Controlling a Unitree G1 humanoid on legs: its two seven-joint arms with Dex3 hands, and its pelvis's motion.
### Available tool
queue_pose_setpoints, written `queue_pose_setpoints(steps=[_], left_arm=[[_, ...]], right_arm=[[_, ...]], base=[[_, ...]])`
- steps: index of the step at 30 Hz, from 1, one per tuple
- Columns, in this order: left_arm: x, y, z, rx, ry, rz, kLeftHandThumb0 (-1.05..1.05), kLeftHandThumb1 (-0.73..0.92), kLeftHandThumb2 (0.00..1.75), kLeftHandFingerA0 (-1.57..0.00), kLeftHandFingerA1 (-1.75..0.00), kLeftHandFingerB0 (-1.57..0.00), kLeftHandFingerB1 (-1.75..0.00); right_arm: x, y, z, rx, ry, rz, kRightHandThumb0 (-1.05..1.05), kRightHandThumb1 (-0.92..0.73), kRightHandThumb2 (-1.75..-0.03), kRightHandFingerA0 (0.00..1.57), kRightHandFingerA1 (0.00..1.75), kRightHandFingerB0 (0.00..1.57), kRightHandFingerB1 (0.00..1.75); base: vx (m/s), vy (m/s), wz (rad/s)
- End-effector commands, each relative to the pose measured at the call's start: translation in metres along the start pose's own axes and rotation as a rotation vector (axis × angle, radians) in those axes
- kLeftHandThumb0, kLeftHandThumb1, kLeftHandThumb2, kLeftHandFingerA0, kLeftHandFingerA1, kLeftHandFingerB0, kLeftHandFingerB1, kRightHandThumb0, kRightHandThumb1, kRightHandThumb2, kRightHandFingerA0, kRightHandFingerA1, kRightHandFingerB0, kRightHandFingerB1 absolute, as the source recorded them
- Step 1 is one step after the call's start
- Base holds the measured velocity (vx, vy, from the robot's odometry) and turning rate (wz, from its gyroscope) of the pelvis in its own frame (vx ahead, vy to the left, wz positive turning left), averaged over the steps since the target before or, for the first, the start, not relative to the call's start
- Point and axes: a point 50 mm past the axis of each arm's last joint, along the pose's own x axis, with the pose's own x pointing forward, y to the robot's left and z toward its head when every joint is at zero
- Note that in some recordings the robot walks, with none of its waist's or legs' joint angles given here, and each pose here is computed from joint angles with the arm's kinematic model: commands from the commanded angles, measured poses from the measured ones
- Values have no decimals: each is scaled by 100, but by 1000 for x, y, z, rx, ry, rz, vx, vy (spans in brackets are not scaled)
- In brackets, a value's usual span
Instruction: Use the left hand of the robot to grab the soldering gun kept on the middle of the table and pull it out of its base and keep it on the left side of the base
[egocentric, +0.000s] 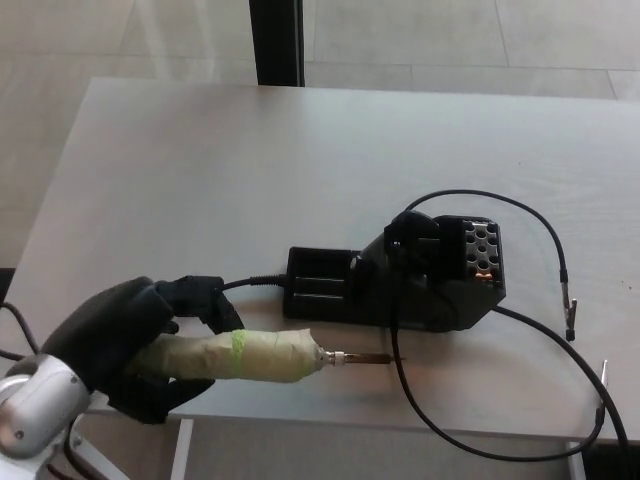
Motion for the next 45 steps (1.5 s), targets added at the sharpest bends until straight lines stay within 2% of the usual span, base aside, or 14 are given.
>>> queue_pose_setpoints(steps=[1,4,8,13,14,18,19,23,31,32,37,38,44,45], left_arm=[[-2,3,-1,148,29,-36,-18,70,78,-105,-116,-74,-84],[-4,1,0,338,45,-155,-43,70,59,-59,-64,-32,-41],[-5,-3,1,504,28,-176,-52,66,60,-36,-64,-38,-41],[-7,-6,0,538,8,-166,-49,71,61,-32,-63,-54,-44],[-7,-6,0,581,-2,-141,-53,53,91,-32,-64,-48,-58],[-8,-6,1,608,-13,-108,-49,66,60,-25,-62,-57,-43],[-9,-6,2,627,-21,-81,-53,51,88,-26,-63,-51,-58],[-10,-8,1,625,-38,-50,-48,66,59,-27,-64,-63,-46],[-13,-5,0,647,-33,-26,-54,50,86,-22,-64,-57,-60],[-13,-2,-1,645,-38,3,-52,47,85,-22,-64,-61,-62],[-15,7,0,679,-27,23,-49,62,59,-18,-71,-69,-45],[-16,11,0,674,-34,43,-52,69,60,-18,-74,-70,-48],[-26,31,3,683,-31,93,-52,69,61,-19,-71,-70,-47],[-28,33,3,679,-28,95,-55,54,92,-23,-66,-63,-63]], right_arm=[[0,-2,3,2,-11,-9,-105,-49,-113,140,87,42,148],[0,-4,3,3,-14,-10,-105,-48,-114,138,87,43,147],[0,-4,4,-9,-20,-5,-105,-46,-134,140,94,58,124],[-1,-3,2,5,-14,-8,-105,-47,-135,137,96,60,125],[0,-3,2,8,-11,-8,-105,-46,-134,136,96,60,126],[-1,-3,2,6,-17,-4,-102,-45,-133,134,96,58,123],[0,-3,2,10,-7,-11,-105,-47,-134,134,96,58,124],[-1,-3,0,6,-14,-9,-105,-46,-134,134,96,60,126],[-2,-3,-2,6,-6,-8,-105,-45,-132,136,98,56,124],[-1,-3,-2,14,-2,-12,-105,-49,-109,140,88,39,150],[-2,-5,-3,9,2,-9,-105,-52,-107,138,91,38,149],[-2,-5,-4,9,5,-12,-104,-44,-130,135,99,49,118],[-2,-5,-5,23,6,-6,-105,-50,-105,137,91,38,146],[-3,-6,-7,12,13,-12,-105,-48,-109,136,92,31,150]], base=[[0,0,0],[0,0,0],[0,0,0],[0,0,0],[0,0,0],[0,0,0],[0,0,0],[0,0,0],[0,0,0],[0,0,0],[0,0,0],[0,0,0],[0,0,0],[0,0,0]])
